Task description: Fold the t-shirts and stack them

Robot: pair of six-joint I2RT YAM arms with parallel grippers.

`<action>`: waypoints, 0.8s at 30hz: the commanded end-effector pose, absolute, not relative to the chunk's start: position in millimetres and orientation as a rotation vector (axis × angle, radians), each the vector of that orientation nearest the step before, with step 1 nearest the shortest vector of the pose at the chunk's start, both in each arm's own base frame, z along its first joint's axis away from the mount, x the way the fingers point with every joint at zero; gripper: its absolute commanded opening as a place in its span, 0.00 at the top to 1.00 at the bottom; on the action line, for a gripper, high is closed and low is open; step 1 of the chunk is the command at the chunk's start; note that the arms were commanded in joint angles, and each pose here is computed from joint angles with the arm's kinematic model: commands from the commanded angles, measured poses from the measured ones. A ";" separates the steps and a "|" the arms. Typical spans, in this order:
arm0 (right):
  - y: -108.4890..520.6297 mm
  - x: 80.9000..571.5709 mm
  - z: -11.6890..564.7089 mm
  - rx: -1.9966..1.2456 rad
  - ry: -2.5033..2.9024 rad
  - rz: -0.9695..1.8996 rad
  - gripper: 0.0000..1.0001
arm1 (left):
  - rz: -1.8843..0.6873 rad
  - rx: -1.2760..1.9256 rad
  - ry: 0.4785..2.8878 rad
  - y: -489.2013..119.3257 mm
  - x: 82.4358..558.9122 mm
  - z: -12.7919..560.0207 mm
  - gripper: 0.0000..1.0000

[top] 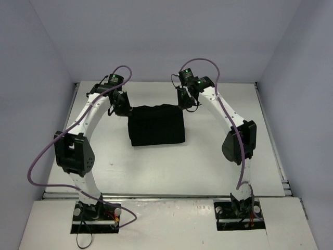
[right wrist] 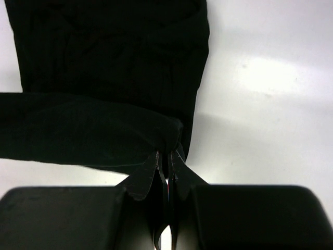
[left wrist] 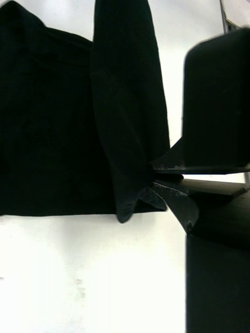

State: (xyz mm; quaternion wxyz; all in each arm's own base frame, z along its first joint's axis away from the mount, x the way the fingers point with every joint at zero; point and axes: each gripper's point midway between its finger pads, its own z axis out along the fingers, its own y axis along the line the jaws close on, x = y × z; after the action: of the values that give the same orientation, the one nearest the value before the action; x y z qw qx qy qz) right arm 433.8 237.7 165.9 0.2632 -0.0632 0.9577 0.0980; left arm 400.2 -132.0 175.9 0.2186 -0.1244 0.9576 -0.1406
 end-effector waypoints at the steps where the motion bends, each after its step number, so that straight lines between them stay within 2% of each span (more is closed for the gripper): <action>1: 230.8 469.0 178.2 -0.161 2.528 0.281 1.00 | -0.439 -0.334 2.540 -126.2 432.5 204.9 1.00; 14: 228.0 533.0 133.2 -0.150 2.515 0.282 1.00 | -0.500 -0.406 2.582 -122.5 483.7 166.5 1.00; 18: 230.3 546.6 125.1 -0.143 2.495 0.284 0.90 | -0.498 -0.416 2.588 -120.4 495.9 155.6 1.00; 21: 230.6 558.4 120.7 -0.119 2.467 0.288 0.75 | -0.506 -0.423 2.584 -116.7 510.0 146.8 0.84; 22: 229.9 563.3 124.6 -0.104 2.448 0.296 0.72 | -0.512 -0.425 2.561 -113.1 516.3 152.9 0.80; 24: 228.5 572.5 146.6 -0.077 2.389 0.326 0.69 | -0.519 -0.415 2.498 -104.3 529.8 171.9 0.65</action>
State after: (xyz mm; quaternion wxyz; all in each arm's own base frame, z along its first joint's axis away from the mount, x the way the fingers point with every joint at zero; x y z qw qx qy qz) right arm 538.2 235.3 82.2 0.2655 -0.0516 0.9570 0.1044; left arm 495.3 -124.2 106.9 0.1825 -0.1568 0.9556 -0.1702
